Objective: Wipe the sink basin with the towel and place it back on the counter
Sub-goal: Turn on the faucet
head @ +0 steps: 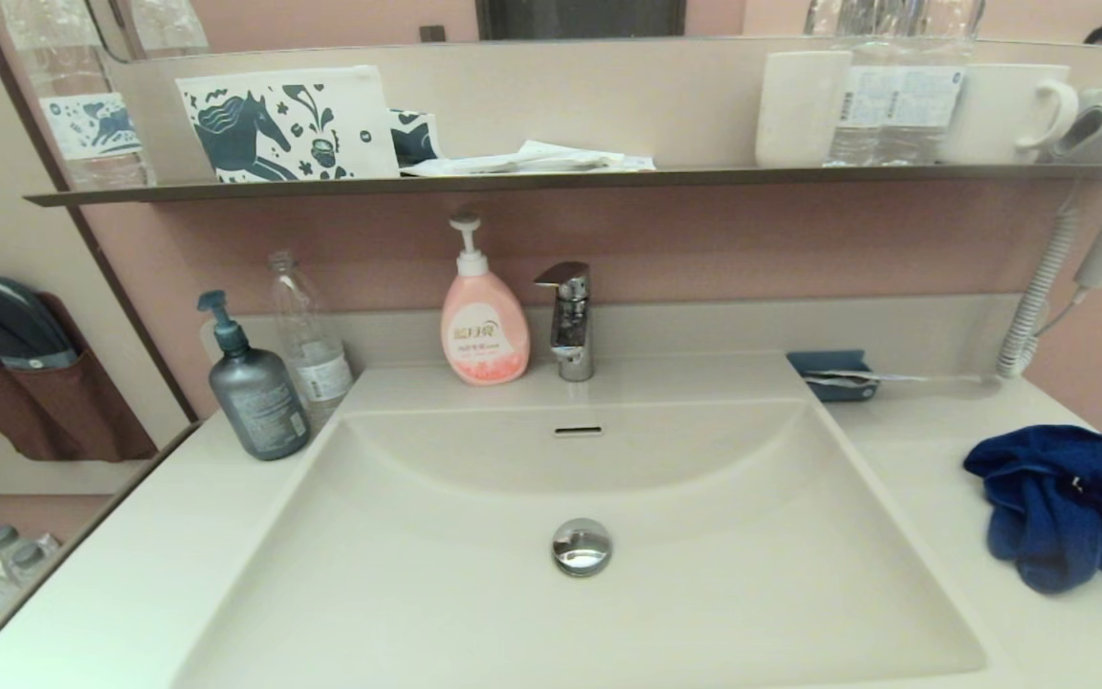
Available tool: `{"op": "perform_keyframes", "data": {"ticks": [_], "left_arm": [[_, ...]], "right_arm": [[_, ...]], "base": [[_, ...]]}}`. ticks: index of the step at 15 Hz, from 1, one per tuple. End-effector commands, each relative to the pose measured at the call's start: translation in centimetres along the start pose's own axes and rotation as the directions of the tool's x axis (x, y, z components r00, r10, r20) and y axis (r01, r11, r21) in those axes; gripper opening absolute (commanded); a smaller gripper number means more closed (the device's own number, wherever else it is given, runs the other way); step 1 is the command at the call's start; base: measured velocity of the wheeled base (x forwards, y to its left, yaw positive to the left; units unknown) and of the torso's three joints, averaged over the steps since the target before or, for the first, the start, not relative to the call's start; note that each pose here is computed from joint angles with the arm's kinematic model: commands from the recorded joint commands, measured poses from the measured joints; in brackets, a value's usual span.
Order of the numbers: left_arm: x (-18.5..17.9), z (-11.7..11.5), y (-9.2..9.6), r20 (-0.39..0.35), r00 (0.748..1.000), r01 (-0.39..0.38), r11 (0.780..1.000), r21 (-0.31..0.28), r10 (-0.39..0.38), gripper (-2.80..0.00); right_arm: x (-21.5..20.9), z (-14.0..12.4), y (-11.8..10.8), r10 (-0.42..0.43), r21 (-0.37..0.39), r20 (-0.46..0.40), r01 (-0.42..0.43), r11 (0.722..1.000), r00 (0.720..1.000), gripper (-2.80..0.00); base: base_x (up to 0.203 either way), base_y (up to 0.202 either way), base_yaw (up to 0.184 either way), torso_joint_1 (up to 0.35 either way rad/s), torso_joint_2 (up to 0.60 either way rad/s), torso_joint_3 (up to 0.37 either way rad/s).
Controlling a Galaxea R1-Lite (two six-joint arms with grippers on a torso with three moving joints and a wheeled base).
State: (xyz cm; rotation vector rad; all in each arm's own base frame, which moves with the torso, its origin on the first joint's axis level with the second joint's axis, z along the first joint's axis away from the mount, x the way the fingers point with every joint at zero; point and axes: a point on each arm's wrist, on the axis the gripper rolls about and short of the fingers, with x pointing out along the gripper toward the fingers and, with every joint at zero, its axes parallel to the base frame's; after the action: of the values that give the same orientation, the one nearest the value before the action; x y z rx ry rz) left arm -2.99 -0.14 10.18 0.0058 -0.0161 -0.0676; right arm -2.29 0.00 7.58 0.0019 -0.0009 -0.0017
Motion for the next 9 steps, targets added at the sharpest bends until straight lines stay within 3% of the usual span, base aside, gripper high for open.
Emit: {"op": "perform_keyframes", "data": {"ticks": [1,5,9], "left_arm": [[0.7,1.9,0.0,-0.041,0.999,0.022,1.0,-0.002,-0.022,-2.8],[2.3,5.1,-0.1,-0.083,0.989,0.119,0.993,-0.011,-0.119,-2.8],[6.6,7.8,0.1,-0.1,0.979,0.177,0.984,-0.016,-0.178,-2.8]], "right_arm": [[0.0,0.0,0.0,0.0,0.0,0.001,0.0,1.0,1.0,-2.8],[0.0,0.0,0.0,0.0,0.0,0.001,0.0,1.0,1.0,-2.8],[0.0,0.0,0.0,0.0,0.0,0.001,0.0,1.0,1.0,-2.8]], "base": [[0.0,0.0,0.0,0.0,0.0,0.0],[0.0,0.0,0.0,0.0,0.0,0.0],[0.0,0.0,0.0,0.0,0.0,0.0]]}}
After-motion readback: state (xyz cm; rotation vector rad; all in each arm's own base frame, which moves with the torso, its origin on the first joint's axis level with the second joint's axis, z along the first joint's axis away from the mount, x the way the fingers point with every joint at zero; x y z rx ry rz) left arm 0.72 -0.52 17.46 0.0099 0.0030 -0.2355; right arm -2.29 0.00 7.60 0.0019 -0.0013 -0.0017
